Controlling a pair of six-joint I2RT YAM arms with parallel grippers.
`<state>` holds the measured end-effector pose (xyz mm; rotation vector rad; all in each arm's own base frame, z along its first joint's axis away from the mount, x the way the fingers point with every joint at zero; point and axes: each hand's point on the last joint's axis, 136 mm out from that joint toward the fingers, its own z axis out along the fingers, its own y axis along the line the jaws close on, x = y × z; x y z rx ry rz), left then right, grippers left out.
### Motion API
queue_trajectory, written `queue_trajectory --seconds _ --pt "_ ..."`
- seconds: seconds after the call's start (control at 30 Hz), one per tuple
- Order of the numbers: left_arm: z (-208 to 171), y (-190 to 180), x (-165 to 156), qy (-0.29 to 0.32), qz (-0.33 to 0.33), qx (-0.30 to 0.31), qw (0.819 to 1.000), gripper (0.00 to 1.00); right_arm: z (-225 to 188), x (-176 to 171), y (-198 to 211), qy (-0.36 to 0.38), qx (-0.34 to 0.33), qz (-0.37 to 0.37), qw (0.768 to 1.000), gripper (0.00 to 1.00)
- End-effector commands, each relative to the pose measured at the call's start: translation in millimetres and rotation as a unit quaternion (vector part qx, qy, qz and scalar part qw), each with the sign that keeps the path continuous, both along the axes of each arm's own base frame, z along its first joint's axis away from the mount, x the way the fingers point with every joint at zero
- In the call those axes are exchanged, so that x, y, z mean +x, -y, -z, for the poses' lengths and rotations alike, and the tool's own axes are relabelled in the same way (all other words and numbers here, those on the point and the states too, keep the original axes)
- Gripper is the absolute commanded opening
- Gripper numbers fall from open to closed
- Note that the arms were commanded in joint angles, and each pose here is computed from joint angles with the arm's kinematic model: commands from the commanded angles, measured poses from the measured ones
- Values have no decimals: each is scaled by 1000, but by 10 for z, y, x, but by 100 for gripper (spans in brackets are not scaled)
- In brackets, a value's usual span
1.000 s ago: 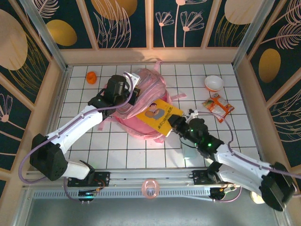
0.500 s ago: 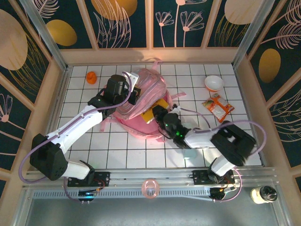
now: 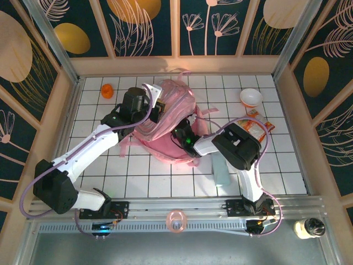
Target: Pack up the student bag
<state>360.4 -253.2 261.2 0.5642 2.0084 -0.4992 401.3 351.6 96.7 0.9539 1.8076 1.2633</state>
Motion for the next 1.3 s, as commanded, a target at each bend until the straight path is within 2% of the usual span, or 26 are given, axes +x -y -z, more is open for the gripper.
queue_trajectory --seconds 0.0,0.07,0.13,0.37,0.53,0.63,0.77,1.0,1.1,1.2,1.27 --pt "-585 19 57 82 -7 -61 995 0 -111 64 53 0 6 17 1000 37" --pt "-537 -22 91 81 -21 -52 995 0 -86 -32 140 -8 -4 12 1000 59" --pt "-494 -61 115 80 -33 -45 995 0 -36 -157 236 -22 -13 9 1000 66" --pt "-374 -82 134 70 -43 -43 996 0 -66 -621 487 -46 -19 -40 998 70" --pt "-318 -122 137 74 -48 -27 996 0 -193 -968 681 -40 -54 -74 995 70" --pt "-200 -79 85 74 -21 -9 997 0 -341 -1129 854 -42 -84 -88 992 70" --pt "217 94 -128 45 64 8 997 0 -638 -1296 1171 -29 -152 -83 984 70" --pt "1189 243 -444 -41 138 52 988 0 -1009 -1356 1757 -1 -298 -57 953 70" --pt "1538 397 -597 -80 161 62 982 9 -1069 -1347 1806 17 -329 -65 942 69" --pt "1770 473 -674 -124 160 57 978 32 -1146 -1337 1750 48 -347 -86 933 69" --pt "1723 496 -650 -135 144 36 980 47 -1222 -1333 1649 83 -361 -113 922 69"
